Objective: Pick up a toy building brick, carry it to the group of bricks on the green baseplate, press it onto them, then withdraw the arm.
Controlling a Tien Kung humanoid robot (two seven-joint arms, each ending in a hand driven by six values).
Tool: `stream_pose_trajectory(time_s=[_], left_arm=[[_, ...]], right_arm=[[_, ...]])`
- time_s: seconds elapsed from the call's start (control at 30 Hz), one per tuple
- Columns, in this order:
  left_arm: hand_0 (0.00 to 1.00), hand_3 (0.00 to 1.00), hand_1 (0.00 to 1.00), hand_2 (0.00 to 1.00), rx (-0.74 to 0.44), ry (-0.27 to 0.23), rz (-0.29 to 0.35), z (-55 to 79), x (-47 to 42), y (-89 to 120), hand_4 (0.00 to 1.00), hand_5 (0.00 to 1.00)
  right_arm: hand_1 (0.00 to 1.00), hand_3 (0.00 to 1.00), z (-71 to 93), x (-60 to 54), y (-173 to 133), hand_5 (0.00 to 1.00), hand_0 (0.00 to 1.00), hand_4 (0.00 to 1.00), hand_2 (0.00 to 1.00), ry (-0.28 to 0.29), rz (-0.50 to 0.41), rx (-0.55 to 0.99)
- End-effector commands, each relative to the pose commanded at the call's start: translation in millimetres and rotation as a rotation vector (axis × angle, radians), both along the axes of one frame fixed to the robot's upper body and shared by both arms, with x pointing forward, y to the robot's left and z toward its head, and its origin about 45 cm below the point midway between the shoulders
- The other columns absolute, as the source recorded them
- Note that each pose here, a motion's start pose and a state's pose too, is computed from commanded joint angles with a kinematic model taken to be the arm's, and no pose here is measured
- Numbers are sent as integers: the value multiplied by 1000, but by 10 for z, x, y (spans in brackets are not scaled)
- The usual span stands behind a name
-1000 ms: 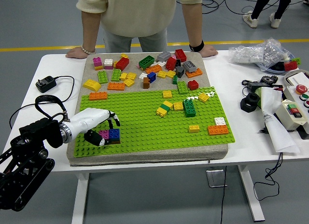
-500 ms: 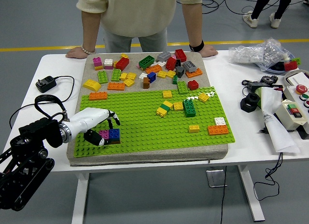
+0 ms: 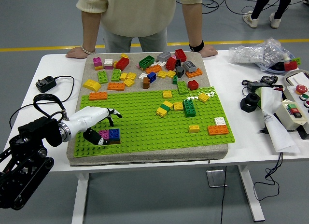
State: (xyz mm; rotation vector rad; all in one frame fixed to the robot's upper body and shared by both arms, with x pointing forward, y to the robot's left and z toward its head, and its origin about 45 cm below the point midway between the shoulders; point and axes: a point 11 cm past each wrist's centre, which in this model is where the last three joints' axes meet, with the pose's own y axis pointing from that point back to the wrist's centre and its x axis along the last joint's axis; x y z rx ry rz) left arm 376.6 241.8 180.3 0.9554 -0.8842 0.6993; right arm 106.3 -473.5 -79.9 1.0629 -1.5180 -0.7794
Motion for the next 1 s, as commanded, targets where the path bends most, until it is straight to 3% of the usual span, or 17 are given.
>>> stream_pose_trajectory(time_s=[0.2,0.23,0.3,0.43,0.47,0.53,0.67,0.83,0.87,1.0], left_arm=[[796,838,787,672,-2,-3,0,9,0,4,946,59],[815,849,814,733,-1,-5,-1,17,-2,4,966,67],[815,849,814,733,-2,-9,-3,35,-5,1,966,67],[815,849,814,733,-10,-44,-13,183,-34,-17,966,67],[868,852,842,761,-10,-47,-14,199,-38,-16,976,77],[868,852,842,761,-8,-59,-18,248,-55,-13,976,77],[906,850,879,773,-36,-85,-31,339,-167,-9,988,101],[906,850,879,773,-66,-118,-24,361,-279,25,988,101],[998,741,998,951,-65,-122,-22,362,-288,34,998,719],[998,741,998,951,-60,-159,8,280,-384,127,998,719]], right_arm=[[676,737,-1,-2,2,683,761,998,718,0,-1,1],[676,737,-1,-3,2,683,761,998,718,0,-1,1],[676,737,-2,-5,1,683,761,998,718,0,-2,1],[676,737,-4,-9,3,683,761,998,718,0,-4,1],[676,737,-4,-10,3,683,761,998,718,0,-4,1],[676,737,-4,-12,3,683,761,998,718,0,-4,1],[676,737,-7,-20,5,683,761,998,718,-1,-9,2],[676,737,-10,-33,3,683,761,998,718,-1,-14,2],[676,737,-10,-35,3,683,761,998,718,0,-14,2],[676,737,-13,-42,6,683,761,998,718,0,-15,3]])
